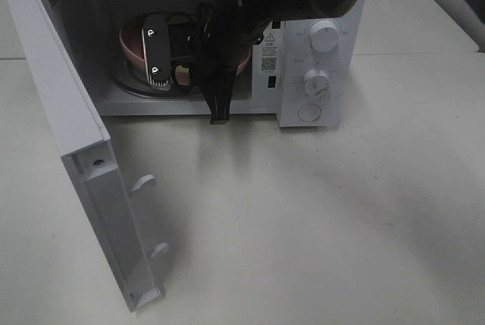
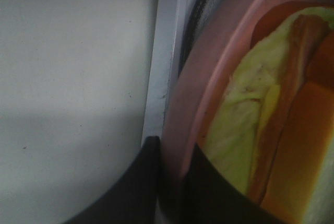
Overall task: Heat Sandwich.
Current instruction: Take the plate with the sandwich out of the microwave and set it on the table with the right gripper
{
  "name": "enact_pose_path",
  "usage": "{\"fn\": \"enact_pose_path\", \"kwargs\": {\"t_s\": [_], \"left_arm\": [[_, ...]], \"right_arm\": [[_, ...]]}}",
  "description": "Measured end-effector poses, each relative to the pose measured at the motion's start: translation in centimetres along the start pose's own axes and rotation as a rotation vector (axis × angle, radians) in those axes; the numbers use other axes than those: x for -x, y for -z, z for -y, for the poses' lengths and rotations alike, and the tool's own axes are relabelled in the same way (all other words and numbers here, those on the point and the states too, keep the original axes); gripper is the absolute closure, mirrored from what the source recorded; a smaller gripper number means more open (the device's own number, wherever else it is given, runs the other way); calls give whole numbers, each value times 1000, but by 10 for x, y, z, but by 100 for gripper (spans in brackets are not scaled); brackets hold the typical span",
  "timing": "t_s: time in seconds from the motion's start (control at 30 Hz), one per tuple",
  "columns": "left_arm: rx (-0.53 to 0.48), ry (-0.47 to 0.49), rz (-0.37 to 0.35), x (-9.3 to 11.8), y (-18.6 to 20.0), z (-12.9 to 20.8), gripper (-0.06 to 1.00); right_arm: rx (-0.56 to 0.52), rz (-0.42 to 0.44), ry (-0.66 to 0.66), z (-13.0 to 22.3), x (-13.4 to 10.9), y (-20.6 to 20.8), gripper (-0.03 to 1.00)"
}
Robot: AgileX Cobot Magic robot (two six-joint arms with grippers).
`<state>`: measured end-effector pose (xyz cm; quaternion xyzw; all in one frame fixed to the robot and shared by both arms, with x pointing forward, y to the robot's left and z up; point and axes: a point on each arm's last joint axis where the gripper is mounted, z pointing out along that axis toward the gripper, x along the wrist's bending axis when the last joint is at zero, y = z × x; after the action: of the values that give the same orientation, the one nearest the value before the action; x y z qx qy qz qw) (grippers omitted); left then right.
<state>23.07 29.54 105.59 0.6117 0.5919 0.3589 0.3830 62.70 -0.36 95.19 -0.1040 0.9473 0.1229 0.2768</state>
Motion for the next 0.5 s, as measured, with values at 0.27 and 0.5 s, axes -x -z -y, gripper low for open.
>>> {"fn": "enact_pose_path", "kwargs": {"t_s": [0.27,0.5], "left_arm": [[0,0,0,0,0,0,-5],[0,0,0,0,0,0,-5]], "right_arm": [[17,13,88,9,-18,19,87],[26,16,170,12,-33,35,87]]}}
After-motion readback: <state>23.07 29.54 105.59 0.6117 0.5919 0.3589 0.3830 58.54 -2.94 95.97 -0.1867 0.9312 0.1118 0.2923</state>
